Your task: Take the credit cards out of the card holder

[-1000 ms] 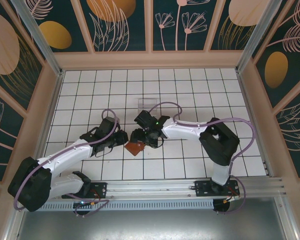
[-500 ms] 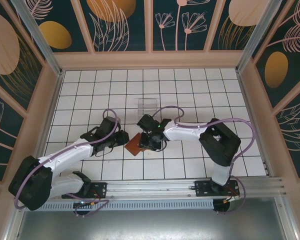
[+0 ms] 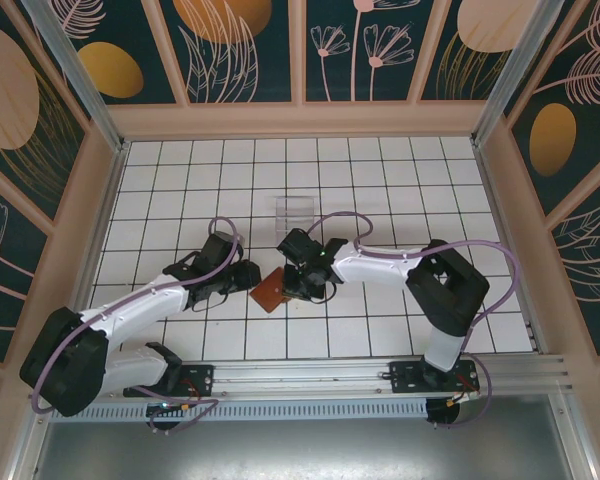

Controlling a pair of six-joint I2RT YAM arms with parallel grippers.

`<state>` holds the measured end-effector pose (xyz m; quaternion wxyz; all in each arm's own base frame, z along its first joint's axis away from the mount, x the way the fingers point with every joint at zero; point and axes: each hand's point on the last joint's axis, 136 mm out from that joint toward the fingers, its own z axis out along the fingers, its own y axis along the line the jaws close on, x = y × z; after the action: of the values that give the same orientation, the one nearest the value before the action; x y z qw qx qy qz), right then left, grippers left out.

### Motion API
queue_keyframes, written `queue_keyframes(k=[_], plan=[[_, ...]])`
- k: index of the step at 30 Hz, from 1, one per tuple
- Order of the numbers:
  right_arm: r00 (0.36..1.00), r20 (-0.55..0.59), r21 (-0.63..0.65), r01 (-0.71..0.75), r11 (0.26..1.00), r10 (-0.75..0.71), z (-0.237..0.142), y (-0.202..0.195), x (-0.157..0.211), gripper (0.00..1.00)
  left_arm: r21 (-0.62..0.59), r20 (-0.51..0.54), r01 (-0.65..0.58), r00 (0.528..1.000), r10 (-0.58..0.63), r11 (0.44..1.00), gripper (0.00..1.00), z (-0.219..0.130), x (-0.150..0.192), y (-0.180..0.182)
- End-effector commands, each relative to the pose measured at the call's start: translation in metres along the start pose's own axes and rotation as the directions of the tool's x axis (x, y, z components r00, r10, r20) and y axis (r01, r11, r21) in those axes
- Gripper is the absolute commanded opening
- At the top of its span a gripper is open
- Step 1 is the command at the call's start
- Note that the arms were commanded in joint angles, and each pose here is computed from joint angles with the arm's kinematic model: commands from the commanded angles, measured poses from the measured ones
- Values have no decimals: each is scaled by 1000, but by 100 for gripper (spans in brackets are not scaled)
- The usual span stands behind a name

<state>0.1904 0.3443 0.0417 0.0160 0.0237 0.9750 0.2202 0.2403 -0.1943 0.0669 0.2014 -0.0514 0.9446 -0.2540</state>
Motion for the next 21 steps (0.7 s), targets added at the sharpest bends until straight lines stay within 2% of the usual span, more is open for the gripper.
queue_keyframes(k=[1,6,9,16,21], plan=[[998,54,-12,19,1000,-18,-16,3,-7,14,41,8,-29,1000,29,999,28,-2,-9,-14],[989,100,-4,109,994,-108,-29,11,-15,8,81,-13,-44,999,45,996,33,-1,-7,-22],[979,123,-15,164,986,-161,-37,21,-18,7,110,-16,-47,999,49,993,36,-2,-8,-28],[945,194,-11,272,962,-265,-56,42,-28,7,191,-2,-35,999,36,981,52,-4,-11,-43],[930,224,-5,299,954,-290,-65,49,-33,7,192,-7,-30,999,32,981,57,-2,-11,-43]])
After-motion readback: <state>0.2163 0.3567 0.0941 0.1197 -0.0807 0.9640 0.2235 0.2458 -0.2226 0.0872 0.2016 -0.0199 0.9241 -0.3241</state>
